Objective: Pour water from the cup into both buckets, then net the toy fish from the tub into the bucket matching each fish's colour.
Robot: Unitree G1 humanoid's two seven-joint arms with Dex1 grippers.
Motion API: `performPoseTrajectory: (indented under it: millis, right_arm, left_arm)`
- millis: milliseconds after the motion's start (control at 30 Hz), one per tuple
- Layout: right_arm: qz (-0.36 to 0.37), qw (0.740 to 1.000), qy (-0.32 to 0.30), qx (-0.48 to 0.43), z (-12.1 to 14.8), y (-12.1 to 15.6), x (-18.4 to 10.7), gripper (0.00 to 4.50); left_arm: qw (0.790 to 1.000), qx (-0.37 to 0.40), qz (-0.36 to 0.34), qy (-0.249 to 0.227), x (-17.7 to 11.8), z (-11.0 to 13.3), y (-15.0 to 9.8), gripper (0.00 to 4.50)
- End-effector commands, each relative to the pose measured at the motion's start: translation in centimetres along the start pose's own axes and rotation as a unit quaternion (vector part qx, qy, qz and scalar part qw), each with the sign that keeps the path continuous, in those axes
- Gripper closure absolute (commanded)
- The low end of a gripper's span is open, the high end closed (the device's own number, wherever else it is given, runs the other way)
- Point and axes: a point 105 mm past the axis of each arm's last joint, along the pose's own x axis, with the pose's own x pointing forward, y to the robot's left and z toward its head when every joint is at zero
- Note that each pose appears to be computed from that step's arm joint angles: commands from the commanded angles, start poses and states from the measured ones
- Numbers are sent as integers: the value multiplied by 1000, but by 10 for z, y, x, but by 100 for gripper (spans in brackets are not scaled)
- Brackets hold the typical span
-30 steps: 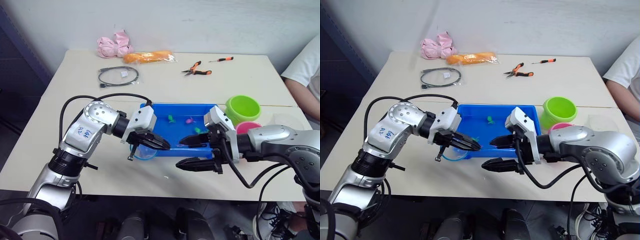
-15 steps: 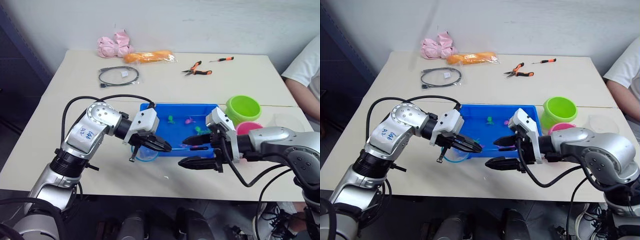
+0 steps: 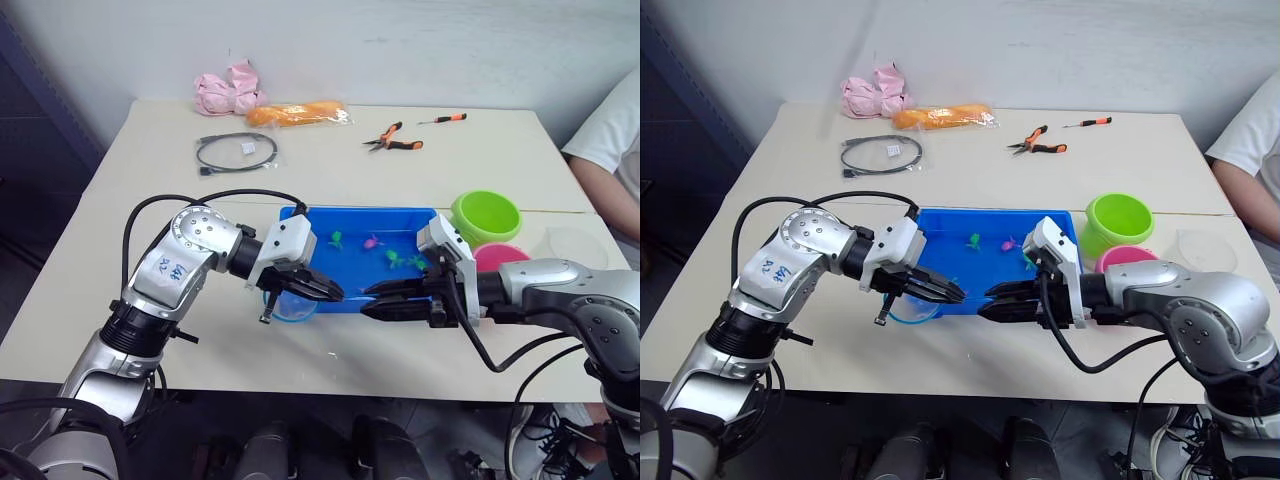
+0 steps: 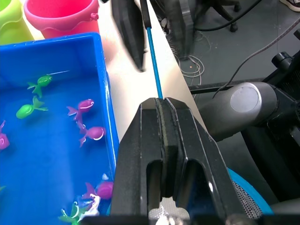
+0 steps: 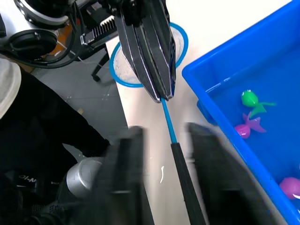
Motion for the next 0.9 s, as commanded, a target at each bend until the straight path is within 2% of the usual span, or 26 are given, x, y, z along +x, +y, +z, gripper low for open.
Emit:
performPoseTrajectory:
  millis: [33,200,300,400,500,567,700,800,900]
  right_arm:
    - [0,1000,-19,-16,8,3,-4,442]
    - [10,1000,-25,-16,10,6,-3,442]
    - [17,999,-27,-21,10,10,-2,450]
    - [27,999,-35,-27,12,15,-3,450]
    - [26,999,-36,-31,10,16,-7,450]
    - [18,999,-33,-35,9,14,-14,450]
    - [-49,996,-33,-60,5,1,-34,450]
    - [-119,987,-49,-95,9,-12,-54,450]
    - [-200,970,-37,-133,9,-31,-81,450]
  left_arm:
    - [1000,19,7,-7,-3,7,0,450]
    - [1000,5,-6,-15,-3,6,-5,450]
    - [997,9,4,-72,-6,21,-5,354]
    - [991,16,36,-131,-18,38,2,217]
    - [974,43,106,-195,-47,60,18,82]
    - [968,36,136,-209,-64,63,24,4]
    - [967,8,178,-181,-96,44,27,4]
    - [967,-10,218,-134,-123,13,21,4]
    - [965,-29,241,-101,-135,-15,11,4]
